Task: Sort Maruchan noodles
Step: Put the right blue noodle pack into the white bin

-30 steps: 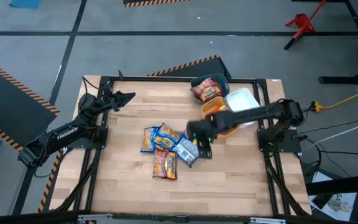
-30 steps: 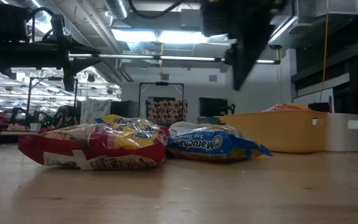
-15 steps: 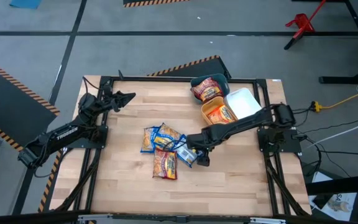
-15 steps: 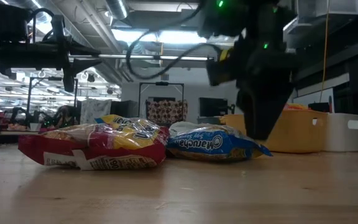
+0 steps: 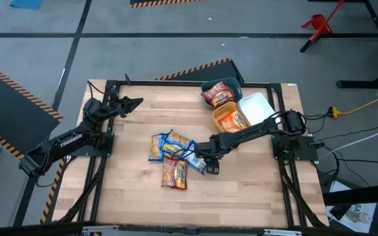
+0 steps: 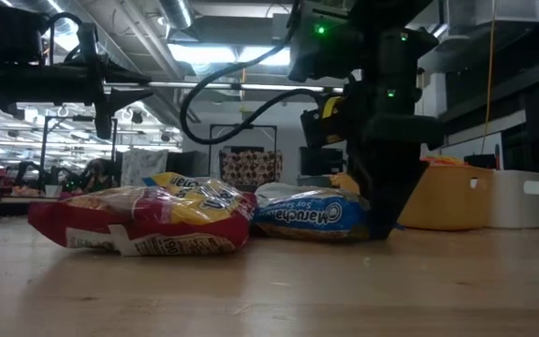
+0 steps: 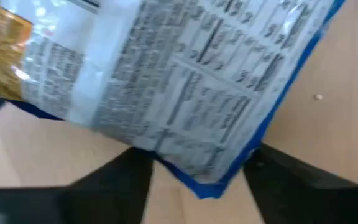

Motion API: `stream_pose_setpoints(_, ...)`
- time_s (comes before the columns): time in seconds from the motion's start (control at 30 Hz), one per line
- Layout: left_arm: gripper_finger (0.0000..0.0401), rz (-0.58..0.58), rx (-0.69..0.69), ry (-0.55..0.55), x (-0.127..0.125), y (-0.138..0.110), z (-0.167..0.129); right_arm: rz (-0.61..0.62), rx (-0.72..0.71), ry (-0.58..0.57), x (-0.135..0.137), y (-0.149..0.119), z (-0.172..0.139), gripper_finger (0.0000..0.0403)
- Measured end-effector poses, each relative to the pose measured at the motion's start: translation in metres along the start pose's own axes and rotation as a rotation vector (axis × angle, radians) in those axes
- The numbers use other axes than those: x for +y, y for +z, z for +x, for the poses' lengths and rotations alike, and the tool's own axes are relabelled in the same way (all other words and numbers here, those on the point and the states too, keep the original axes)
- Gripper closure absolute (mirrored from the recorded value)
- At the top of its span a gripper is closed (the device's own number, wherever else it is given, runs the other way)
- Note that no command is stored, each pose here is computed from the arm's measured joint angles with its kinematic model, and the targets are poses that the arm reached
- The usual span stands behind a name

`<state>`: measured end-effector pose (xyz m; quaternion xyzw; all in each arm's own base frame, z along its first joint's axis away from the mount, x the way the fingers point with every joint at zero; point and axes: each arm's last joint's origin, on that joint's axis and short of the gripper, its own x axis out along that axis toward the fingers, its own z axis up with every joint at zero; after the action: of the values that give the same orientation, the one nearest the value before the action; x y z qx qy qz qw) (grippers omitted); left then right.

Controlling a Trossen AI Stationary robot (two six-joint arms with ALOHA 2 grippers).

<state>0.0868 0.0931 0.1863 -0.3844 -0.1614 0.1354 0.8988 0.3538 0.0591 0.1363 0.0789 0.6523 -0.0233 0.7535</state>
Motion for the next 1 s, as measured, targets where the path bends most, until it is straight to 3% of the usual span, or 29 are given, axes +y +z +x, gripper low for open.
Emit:
stream_pose_setpoints(0.23, 0.0306, 0.001, 0.000, 0.000, 0.000, 0.000, 0.000, -0.002, -0.010, 0.003, 0.000, 0.001, 0.000, 0.0364)
stream_pose_setpoints(0.3, 0.0306, 0.001, 0.000, 0.000, 0.000, 0.000, 0.000, -0.004, -0.016, 0.008, 0.000, 0.002, 0.000, 0.0390)
stream_pose_setpoints(0.6, 0.0306, 0.001, -0.001, 0.000, 0.000, 0.000, 0.000, -0.012, 0.000, 0.119, 0.009, 0.009, -0.023, 0.0401)
stream_pose_setpoints(1.0, 0.0306, 0.001, 0.000, 0.001, 0.000, 0.000, 0.000, 0.104, -0.022, 0.041, 0.002, -0.009, -0.081, 0.0403)
